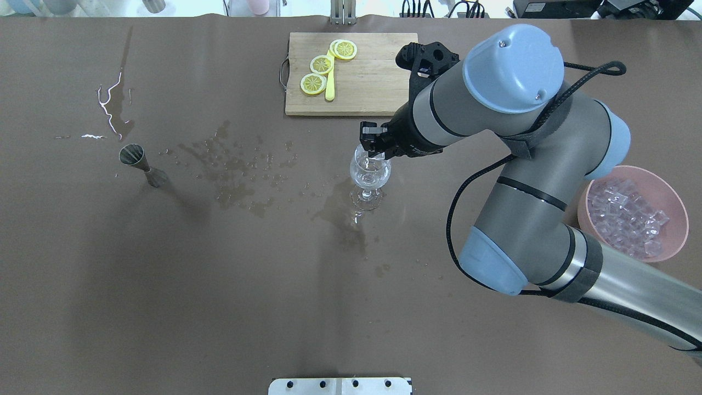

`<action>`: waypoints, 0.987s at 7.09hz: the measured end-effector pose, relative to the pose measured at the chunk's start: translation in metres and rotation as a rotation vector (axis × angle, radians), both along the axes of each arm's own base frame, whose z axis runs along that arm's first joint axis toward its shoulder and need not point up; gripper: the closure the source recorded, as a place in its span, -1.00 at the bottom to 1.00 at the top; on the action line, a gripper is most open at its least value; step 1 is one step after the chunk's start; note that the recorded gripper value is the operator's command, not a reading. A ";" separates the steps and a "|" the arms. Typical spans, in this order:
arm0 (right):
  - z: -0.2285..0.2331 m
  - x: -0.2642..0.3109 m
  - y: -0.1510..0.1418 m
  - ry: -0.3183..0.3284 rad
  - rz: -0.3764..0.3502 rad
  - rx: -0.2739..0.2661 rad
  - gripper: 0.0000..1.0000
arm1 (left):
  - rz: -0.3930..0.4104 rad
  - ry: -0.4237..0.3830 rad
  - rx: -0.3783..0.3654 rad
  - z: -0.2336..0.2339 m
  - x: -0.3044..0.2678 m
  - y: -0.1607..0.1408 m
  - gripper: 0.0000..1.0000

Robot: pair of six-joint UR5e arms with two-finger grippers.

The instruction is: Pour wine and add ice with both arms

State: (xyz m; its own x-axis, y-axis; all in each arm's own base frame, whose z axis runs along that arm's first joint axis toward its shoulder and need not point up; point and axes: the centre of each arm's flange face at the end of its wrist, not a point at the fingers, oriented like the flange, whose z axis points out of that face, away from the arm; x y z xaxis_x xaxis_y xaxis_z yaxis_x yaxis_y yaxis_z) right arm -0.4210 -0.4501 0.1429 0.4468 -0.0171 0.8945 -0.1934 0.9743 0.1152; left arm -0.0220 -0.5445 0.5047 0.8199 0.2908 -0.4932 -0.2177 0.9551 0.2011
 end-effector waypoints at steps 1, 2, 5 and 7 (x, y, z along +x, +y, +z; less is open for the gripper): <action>0.000 -0.001 -0.001 0.002 0.003 0.001 -0.60 | 0.000 -0.001 -0.001 0.000 0.000 0.000 -0.96; 0.001 -0.001 -0.002 0.005 0.007 0.003 -1.00 | 0.000 -0.002 -0.001 0.000 0.000 0.000 -0.96; 0.002 0.000 -0.004 0.012 0.004 0.012 -1.00 | 0.001 -0.002 0.000 0.000 0.000 -0.001 -0.96; 0.019 0.028 -0.024 0.041 -0.025 0.013 -1.00 | 0.010 -0.004 0.010 0.000 -0.003 -0.001 -0.96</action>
State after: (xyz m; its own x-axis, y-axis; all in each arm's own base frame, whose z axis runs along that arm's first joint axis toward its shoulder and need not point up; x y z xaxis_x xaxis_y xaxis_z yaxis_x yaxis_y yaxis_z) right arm -0.3930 -0.4740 0.1618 0.4822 -0.0399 0.8752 -0.1640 0.9772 0.1349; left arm -0.0249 -0.5459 0.5052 0.8189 0.3040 -0.4868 -0.2281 0.9507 0.2100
